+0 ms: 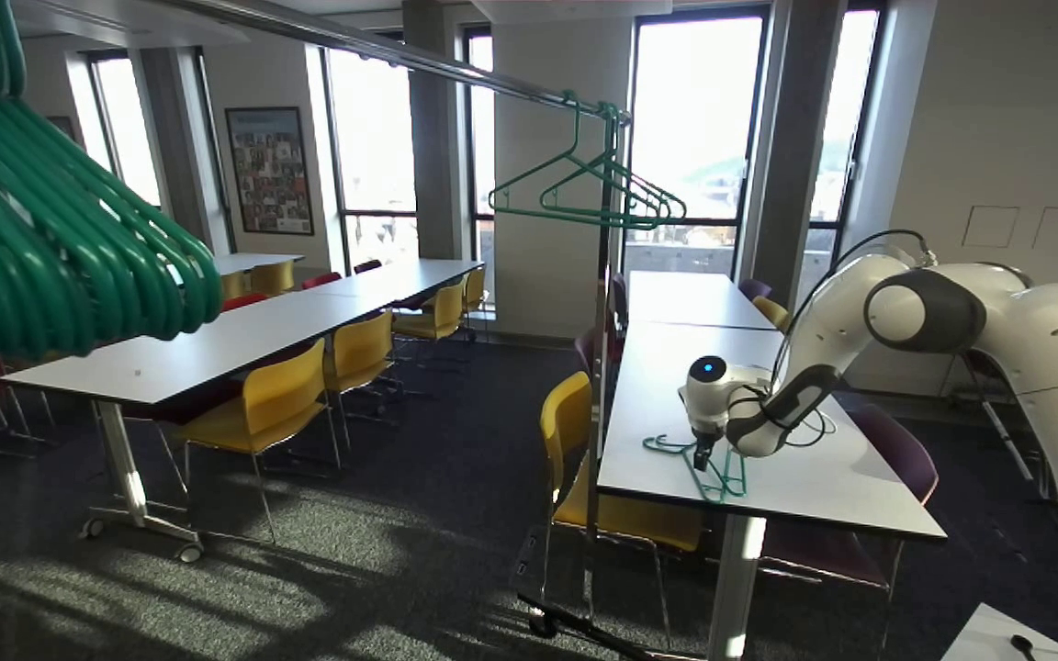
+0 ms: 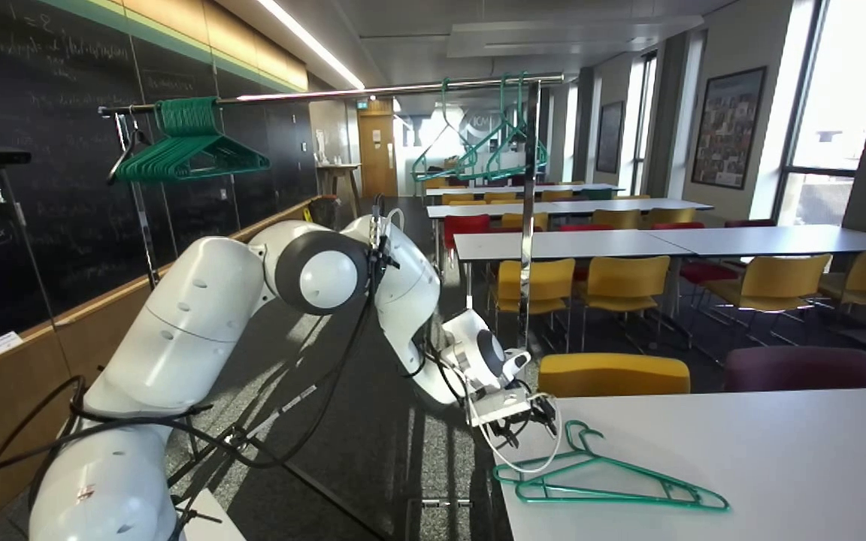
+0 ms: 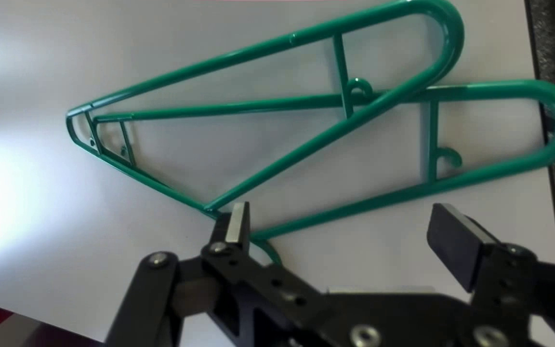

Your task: Pick up a coat hanger from the rack and put it on the table

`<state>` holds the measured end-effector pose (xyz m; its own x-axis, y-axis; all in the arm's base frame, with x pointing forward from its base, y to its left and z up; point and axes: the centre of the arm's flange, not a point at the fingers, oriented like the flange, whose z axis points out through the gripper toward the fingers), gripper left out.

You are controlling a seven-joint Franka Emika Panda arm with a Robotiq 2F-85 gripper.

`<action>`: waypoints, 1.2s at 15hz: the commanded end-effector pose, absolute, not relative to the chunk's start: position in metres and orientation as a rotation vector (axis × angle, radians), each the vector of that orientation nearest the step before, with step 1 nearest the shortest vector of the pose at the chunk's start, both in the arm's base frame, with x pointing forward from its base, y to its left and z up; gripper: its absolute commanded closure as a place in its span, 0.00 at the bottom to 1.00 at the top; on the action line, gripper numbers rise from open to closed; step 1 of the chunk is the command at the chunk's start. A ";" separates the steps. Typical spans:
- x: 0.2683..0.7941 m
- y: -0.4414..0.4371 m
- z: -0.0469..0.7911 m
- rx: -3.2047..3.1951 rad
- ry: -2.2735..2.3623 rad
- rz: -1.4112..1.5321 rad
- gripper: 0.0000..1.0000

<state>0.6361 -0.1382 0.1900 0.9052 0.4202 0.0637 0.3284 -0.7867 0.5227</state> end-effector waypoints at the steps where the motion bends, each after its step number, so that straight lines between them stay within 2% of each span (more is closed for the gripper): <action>1: 0.599 -0.146 0.259 2.692 0.611 0.410 0.00; 6: 0.563 -0.106 0.330 2.699 0.776 0.791 0.00; 8: 0.548 -0.075 0.355 2.795 0.802 0.845 0.00; 13: 0.516 0.010 0.366 2.995 0.640 0.469 0.00; 18: 0.499 0.007 0.411 2.975 0.490 0.092 0.00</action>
<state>0.5147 0.0164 0.3543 0.9136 0.3723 0.1634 0.3623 -0.9279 0.0883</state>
